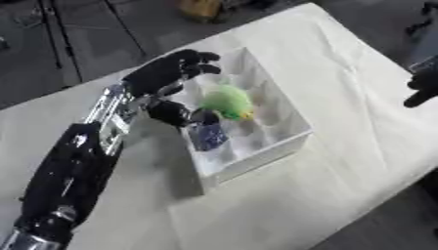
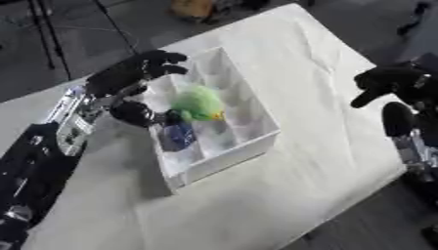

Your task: Pick up objects on the table and place them in the box.

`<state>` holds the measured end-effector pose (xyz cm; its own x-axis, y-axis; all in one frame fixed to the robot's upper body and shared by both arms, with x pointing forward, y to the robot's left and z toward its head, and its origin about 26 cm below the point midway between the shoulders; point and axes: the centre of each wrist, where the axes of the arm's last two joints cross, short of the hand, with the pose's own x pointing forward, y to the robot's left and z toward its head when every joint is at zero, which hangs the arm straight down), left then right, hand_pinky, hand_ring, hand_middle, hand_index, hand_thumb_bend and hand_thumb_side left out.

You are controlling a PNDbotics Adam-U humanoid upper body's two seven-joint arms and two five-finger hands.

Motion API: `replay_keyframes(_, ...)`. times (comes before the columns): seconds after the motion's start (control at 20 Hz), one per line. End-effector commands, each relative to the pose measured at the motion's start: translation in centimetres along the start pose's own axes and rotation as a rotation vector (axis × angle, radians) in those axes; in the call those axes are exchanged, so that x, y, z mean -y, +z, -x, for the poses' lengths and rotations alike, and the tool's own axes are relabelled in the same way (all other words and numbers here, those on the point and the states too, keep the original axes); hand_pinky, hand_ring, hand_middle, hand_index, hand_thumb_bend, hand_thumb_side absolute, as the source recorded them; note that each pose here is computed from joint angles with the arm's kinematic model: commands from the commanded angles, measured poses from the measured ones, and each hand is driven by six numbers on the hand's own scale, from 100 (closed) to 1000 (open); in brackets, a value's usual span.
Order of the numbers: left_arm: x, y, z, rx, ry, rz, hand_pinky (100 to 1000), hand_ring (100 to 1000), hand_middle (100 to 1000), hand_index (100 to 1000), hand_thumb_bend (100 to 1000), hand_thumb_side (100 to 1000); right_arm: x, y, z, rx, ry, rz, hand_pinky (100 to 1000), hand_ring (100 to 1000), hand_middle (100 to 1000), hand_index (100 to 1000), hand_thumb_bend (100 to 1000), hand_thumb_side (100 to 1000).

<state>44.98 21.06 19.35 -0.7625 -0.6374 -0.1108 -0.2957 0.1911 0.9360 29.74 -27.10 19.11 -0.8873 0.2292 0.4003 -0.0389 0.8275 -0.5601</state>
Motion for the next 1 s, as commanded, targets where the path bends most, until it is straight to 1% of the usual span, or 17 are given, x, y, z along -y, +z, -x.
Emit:
replay_keyframes(0.05,-1.3,-0.2,0.2,0.005,-0.014,-0.084,1000,901,947,907,1000,917,0.5,-0.4,-0.6,0.028,0.012,-0.001,755,579,704,816,178,716)
replay_keyframes(0.1,-1.3,0.0,0.3,-0.007,-0.005,-0.107,1000,891,940,896,1000,900,0.5,-0.4,-0.6,0.026,0.013,0.001,755,579,704,816,178,716)
replay_keyframes(0.15,-1.3,0.3,0.5,-0.022,0.005,-0.13,1000,878,931,886,973,939,0.5,-0.3,-0.6,0.023,0.015,0.003,755,579,704,816,178,715)
replay_keyframes(0.2,-1.2,0.7,0.6,-0.034,0.018,-0.154,1000,878,931,886,973,939,0.5,-0.3,-0.6,0.02,0.017,0.004,755,579,704,816,178,715)
replay_keyframes(0.25,-1.1,1.0,0.7,-0.042,0.028,-0.173,1000,872,926,885,871,959,0.5,-0.3,-0.6,0.018,0.018,0.006,755,578,703,816,178,715)
replay_keyframes(0.3,-0.9,1.7,1.0,-0.064,0.039,-0.185,1000,865,925,883,678,1000,0.6,-0.1,-0.6,0.009,0.022,0.008,755,577,703,816,178,714)
replay_keyframes(0.35,-0.5,2.5,1.2,-0.082,0.051,-0.197,1000,863,929,886,601,1000,0.6,0.0,-0.5,0.001,0.026,0.011,755,577,702,816,177,715)
replay_keyframes(0.45,0.2,4.2,1.6,-0.134,0.079,-0.227,1000,850,922,876,523,1000,0.7,0.3,-0.5,-0.012,0.032,0.018,755,577,702,816,177,714)
replay_keyframes(0.5,0.4,5.0,1.6,-0.162,0.093,-0.251,1000,847,919,874,512,1000,0.7,0.3,-0.5,-0.018,0.035,0.022,755,577,702,816,176,714)
replay_keyframes(0.55,0.6,5.7,1.5,-0.185,0.105,-0.276,1000,837,914,867,481,1000,0.7,0.4,-0.5,-0.023,0.037,0.025,755,576,702,817,177,713)
replay_keyframes(0.6,0.7,6.4,1.5,-0.212,0.117,-0.307,1000,837,914,867,481,1000,0.7,0.5,-0.5,-0.031,0.04,0.028,755,576,702,817,177,713)
replay_keyframes(0.7,0.9,7.7,1.1,-0.263,0.144,-0.377,1000,810,889,845,465,1000,0.7,0.9,-0.4,-0.055,0.044,0.038,755,573,700,817,174,712)
replay_keyframes(0.75,1.0,8.4,0.9,-0.296,0.158,-0.416,1000,811,899,856,465,1000,0.8,1.2,-0.4,-0.07,0.049,0.043,754,573,700,817,142,646)
replay_keyframes(0.8,1.0,9.4,1.0,-0.337,0.166,-0.45,1000,811,887,845,469,1000,0.8,1.4,-0.3,-0.087,0.053,0.049,754,572,700,817,173,711)
replay_keyframes(0.95,0.4,12.5,1.1,-0.451,0.166,-0.55,1000,812,888,845,459,1000,0.8,2.0,-0.3,-0.131,0.059,0.064,754,568,697,818,172,705)
replay_keyframes(1.0,0.3,13.4,1.1,-0.489,0.165,-0.586,1000,810,887,843,429,1000,0.8,2.2,-0.2,-0.147,0.061,0.07,753,567,697,818,172,704)
